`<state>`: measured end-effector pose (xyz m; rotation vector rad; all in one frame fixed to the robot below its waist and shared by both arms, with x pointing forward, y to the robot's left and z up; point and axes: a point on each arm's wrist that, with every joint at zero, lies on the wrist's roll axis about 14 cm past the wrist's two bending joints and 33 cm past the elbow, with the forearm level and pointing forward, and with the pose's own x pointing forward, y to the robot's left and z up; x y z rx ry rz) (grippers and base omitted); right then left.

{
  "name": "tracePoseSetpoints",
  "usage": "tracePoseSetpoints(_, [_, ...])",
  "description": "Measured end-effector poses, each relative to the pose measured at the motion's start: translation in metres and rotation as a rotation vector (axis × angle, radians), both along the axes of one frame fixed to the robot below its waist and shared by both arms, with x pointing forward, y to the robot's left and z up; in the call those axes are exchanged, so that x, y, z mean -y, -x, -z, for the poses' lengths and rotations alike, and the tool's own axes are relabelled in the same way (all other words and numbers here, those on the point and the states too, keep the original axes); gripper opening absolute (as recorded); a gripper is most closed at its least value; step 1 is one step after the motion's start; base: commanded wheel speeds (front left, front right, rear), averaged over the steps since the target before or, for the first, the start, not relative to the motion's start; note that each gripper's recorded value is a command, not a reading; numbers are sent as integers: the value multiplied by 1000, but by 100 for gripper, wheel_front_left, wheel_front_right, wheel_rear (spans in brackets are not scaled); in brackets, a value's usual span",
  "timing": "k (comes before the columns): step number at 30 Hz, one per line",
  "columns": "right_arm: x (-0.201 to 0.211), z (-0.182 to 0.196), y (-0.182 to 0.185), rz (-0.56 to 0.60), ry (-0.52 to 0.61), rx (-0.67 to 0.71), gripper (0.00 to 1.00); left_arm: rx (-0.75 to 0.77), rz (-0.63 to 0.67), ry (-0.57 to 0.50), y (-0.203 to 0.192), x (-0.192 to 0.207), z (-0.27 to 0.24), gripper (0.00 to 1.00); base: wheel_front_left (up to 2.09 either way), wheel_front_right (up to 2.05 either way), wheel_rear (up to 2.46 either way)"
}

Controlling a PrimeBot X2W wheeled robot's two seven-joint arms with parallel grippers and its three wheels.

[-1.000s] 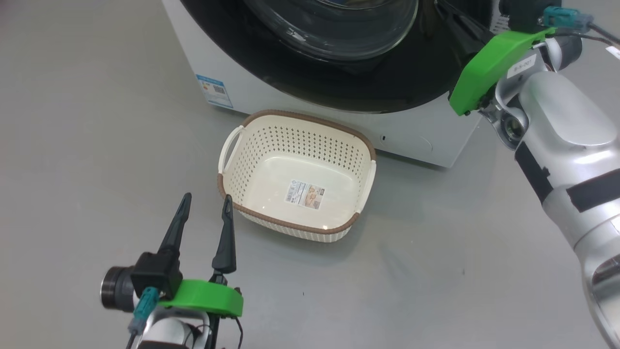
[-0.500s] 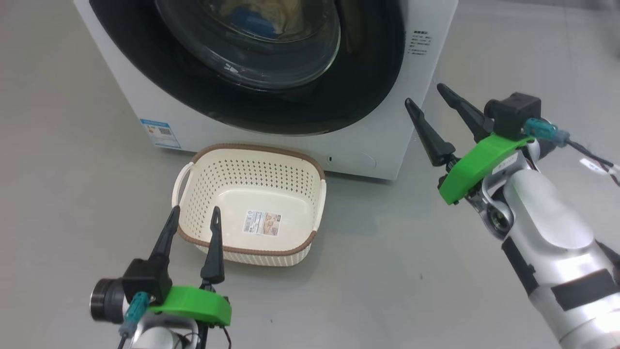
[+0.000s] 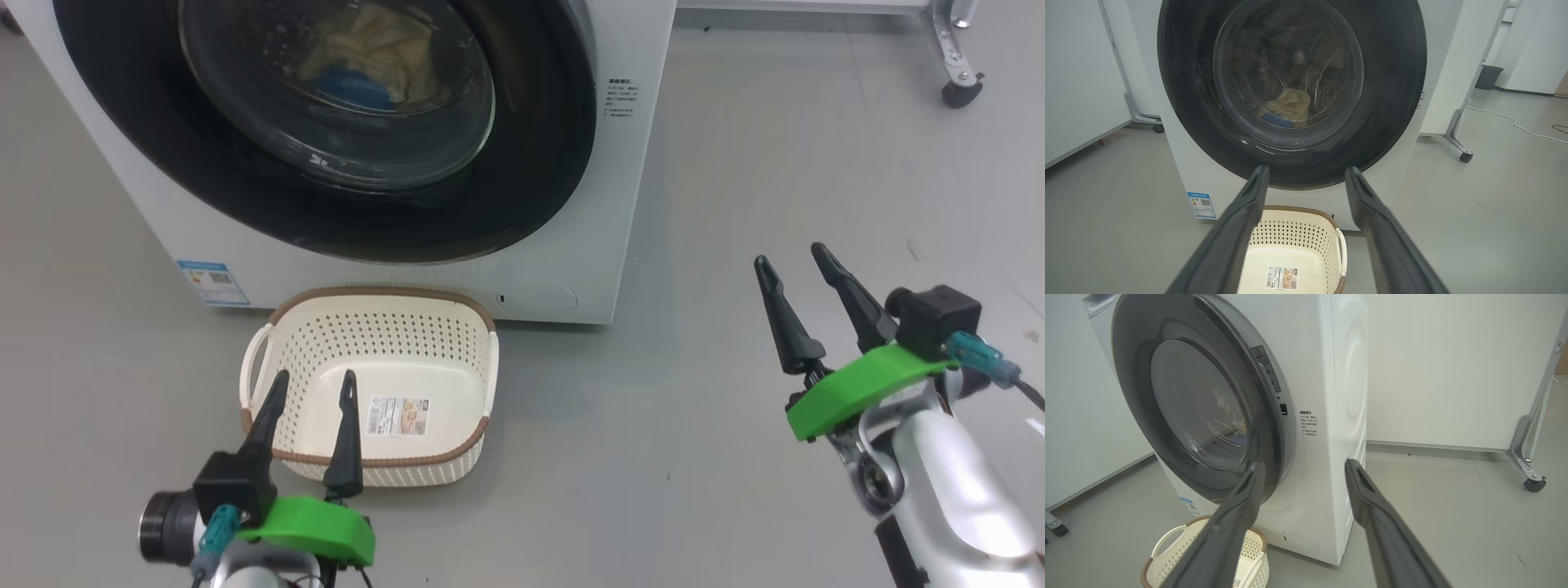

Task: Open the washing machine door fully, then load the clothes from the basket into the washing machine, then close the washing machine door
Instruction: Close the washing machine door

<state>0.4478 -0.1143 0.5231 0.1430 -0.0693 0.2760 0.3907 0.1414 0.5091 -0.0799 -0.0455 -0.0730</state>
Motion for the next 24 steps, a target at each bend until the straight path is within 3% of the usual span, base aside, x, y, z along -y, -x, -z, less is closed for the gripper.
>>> tracePoseSetpoints(10, [46,14,43,154,-27,-15,100,-15,49,0,8,16,6,100,0,0,0])
tracePoseSetpoints(24, [61,9,90,205,-35,-26,100,-30,85,6,9,30,9,100,0,0,0])
